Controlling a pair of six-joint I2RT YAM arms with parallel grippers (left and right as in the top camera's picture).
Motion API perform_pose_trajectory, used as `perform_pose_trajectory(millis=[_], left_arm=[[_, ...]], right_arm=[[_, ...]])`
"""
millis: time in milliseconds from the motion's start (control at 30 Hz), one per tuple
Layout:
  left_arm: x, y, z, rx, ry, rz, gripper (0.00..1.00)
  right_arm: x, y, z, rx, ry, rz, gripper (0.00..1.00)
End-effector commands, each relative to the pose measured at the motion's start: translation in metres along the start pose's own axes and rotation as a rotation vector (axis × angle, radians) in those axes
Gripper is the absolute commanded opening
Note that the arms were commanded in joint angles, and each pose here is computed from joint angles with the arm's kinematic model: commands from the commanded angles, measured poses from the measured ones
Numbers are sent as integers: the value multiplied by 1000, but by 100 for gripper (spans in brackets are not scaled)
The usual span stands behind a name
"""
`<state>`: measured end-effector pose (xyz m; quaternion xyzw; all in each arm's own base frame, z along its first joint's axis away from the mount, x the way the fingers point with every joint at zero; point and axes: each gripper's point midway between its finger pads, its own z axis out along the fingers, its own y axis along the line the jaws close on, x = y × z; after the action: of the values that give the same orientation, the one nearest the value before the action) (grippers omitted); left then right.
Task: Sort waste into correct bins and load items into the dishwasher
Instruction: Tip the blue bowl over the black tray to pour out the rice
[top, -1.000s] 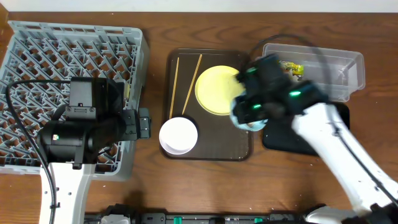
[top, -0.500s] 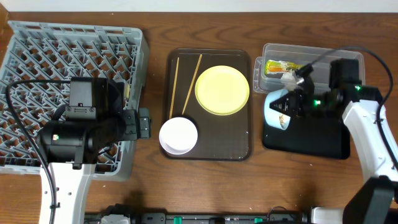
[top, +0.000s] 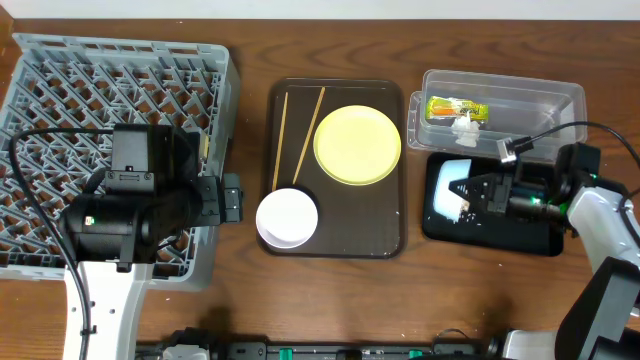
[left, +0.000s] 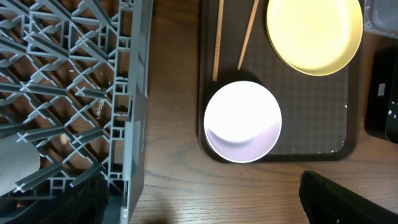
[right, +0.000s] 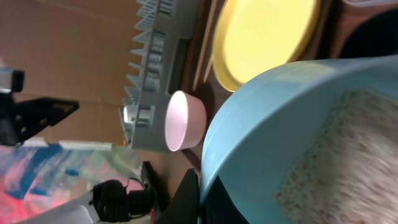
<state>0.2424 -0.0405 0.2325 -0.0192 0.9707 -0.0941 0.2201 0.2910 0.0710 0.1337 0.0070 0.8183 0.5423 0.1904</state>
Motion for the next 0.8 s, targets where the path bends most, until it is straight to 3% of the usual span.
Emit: perform_pose_trajectory(millis=[0, 467, 533, 600, 667, 700, 767], left_arm=[[-2, 1, -2, -10, -9, 19, 98], [-2, 1, -2, -10, -9, 19, 98], [-2, 1, -2, -10, -9, 19, 98], [-2, 1, -2, -10, -9, 19, 98], [-2, 1, -2, -10, -9, 19, 98], [-2, 1, -2, -10, -9, 19, 98], [-2, 1, -2, -10, -9, 19, 98]], right_arm=[[-3, 22, -3, -129, -48, -138, 1], [-3, 7, -8, -59, -46, -107, 1], [-8, 24, -11, -163, -83, -58, 1], [-11, 42, -15, -251, -124, -127, 1], [-10, 21, -12, -137, -90, -149, 1], [-11, 8, -12, -77, -77, -51, 1], [-13, 24, -15, -168, -106, -69, 1]])
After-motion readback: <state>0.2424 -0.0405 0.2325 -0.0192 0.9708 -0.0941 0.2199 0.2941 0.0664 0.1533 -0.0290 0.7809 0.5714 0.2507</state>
